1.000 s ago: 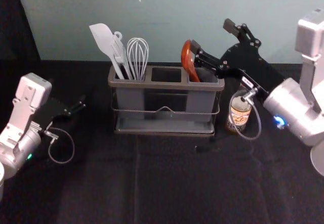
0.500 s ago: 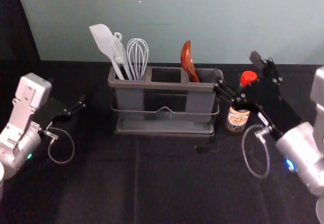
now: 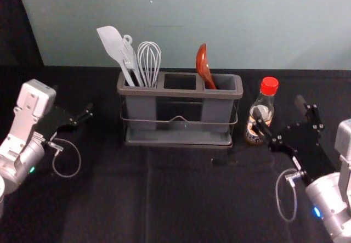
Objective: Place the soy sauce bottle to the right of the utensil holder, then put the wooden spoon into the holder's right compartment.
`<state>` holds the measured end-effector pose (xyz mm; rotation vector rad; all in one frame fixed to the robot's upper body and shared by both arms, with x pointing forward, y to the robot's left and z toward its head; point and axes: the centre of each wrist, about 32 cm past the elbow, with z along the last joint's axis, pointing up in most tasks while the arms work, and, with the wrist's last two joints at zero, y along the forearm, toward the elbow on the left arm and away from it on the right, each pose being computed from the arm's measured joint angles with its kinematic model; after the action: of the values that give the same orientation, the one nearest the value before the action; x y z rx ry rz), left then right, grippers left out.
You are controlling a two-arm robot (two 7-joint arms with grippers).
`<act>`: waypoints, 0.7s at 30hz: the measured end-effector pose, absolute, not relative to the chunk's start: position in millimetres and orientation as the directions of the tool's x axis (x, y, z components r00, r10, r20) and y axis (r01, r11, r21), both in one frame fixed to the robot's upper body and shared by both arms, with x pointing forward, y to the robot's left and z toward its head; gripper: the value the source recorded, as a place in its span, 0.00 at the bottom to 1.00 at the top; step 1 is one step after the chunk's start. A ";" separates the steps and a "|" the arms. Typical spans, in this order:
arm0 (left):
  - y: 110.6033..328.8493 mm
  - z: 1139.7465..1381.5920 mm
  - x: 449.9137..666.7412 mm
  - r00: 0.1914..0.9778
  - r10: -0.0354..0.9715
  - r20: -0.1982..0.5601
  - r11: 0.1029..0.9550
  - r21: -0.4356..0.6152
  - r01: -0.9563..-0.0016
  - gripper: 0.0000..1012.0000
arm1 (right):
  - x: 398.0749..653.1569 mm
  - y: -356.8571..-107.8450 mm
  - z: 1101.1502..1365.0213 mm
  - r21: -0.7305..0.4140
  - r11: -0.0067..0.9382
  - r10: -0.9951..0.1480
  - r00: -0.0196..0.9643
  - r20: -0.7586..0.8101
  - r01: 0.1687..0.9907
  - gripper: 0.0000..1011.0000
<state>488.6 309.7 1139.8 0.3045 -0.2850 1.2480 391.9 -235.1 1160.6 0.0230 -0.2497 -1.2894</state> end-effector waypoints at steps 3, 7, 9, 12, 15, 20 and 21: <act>309.7 1139.8 488.6 0.292 0.880 0.374 0.287 0.070 -0.955 0.99 | 391.4 -237.7 1154.5 0.126 0.263 -0.957 0.243 0.156 0.956 0.99; 309.7 1139.7 488.6 0.292 0.880 0.374 0.287 0.070 -0.955 0.99 | 391.8 -240.1 1147.9 0.082 0.246 -0.963 0.233 0.136 0.966 0.99; 309.7 1139.8 488.6 0.292 0.880 0.374 0.287 0.070 -0.955 0.99 | 392.5 -240.5 1145.9 0.067 0.240 -0.965 0.230 0.128 0.968 0.99; 309.7 1139.8 488.6 0.292 0.880 0.374 0.287 0.070 -0.955 0.99 | 395.1 -241.2 1140.8 0.035 0.233 -0.967 0.227 0.116 0.972 0.99; 309.7 1139.8 488.6 0.292 0.880 0.374 0.287 0.070 -0.955 0.99 | 399.6 -241.4 1134.2 0.000 0.229 -0.968 0.228 0.104 0.973 0.99; 309.6 1139.8 488.6 0.292 0.880 0.374 0.287 0.070 -0.955 0.99 | 403.8 -240.5 1127.3 -0.025 0.229 -0.969 0.230 0.092 0.973 0.99; 309.7 1139.8 488.6 0.292 0.880 0.374 0.287 0.070 -0.955 0.99 | 404.6 -239.8 1125.8 -0.030 0.231 -0.968 0.233 0.090 0.973 0.99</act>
<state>488.6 309.7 1139.8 0.3045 -0.2851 1.2480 404.6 -239.8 1125.8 -0.0853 -0.0566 -1.3353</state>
